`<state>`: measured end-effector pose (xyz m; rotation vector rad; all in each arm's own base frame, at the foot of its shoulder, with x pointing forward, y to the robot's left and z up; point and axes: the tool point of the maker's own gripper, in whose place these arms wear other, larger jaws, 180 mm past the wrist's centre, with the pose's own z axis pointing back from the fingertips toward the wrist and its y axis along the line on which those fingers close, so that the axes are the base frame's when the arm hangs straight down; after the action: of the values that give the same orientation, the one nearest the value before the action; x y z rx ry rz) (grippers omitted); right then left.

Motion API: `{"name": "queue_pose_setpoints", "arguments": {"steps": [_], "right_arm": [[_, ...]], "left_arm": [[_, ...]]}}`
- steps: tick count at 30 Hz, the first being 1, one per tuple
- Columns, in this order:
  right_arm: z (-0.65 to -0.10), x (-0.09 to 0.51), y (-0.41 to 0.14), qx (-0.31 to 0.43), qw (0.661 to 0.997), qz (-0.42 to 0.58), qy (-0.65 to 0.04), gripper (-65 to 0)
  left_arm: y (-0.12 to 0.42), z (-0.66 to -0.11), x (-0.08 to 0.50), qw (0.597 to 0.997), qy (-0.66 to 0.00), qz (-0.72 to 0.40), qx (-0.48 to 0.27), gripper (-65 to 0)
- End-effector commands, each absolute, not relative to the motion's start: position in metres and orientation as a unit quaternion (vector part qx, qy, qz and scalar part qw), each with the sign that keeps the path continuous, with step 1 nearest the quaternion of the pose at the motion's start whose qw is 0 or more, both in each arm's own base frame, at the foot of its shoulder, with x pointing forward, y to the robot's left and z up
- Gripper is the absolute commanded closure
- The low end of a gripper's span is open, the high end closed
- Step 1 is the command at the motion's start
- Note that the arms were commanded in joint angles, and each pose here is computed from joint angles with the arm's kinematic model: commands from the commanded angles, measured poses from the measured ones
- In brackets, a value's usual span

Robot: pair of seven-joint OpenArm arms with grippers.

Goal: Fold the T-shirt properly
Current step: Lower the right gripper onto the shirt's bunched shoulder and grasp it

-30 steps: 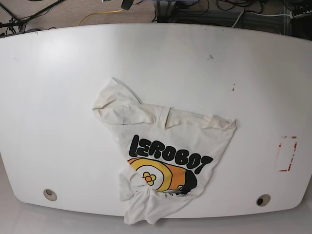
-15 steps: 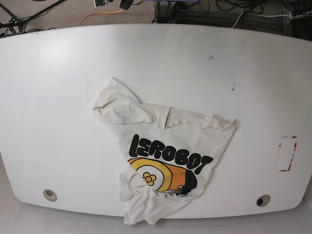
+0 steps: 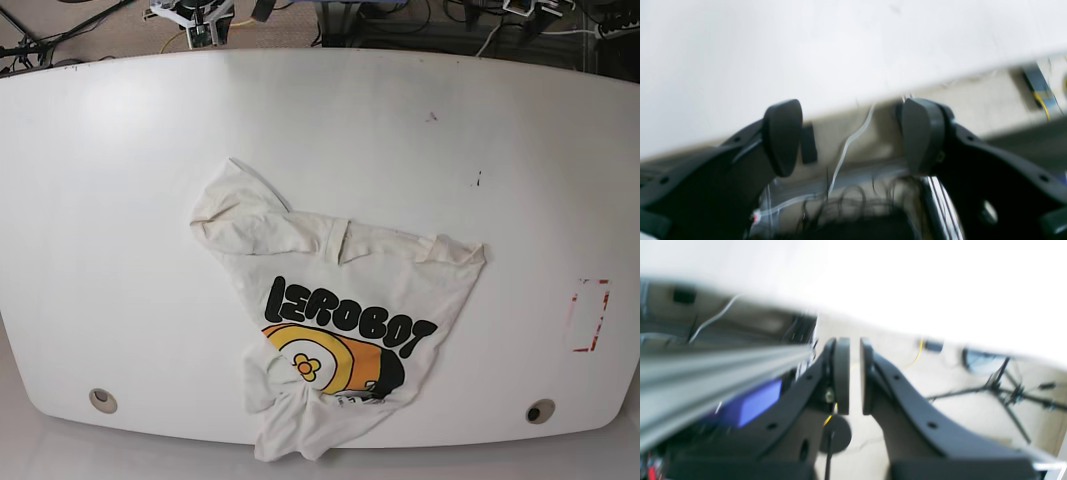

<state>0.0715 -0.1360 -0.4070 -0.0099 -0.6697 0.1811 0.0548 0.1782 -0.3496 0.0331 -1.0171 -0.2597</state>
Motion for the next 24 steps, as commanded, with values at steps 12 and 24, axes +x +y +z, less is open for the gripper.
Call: {"name": "queue_pose_setpoints", "arguments": {"steps": [12, 24], "right_arm": [[-0.382, 0.177, -0.088, 0.048, 0.899, 0.157, -0.407, -17.0], [-0.348, 0.27, -0.042, 0.056, 0.849, 0.286, -0.44, -29.8]], "left_arm": [[0.177, -0.344, 0.066, 0.858, -0.501, -0.108, 0.022, -57.2], [0.177, -0.345, 0.067, 0.858, -0.501, -0.11, 0.024, -56.7]]}}
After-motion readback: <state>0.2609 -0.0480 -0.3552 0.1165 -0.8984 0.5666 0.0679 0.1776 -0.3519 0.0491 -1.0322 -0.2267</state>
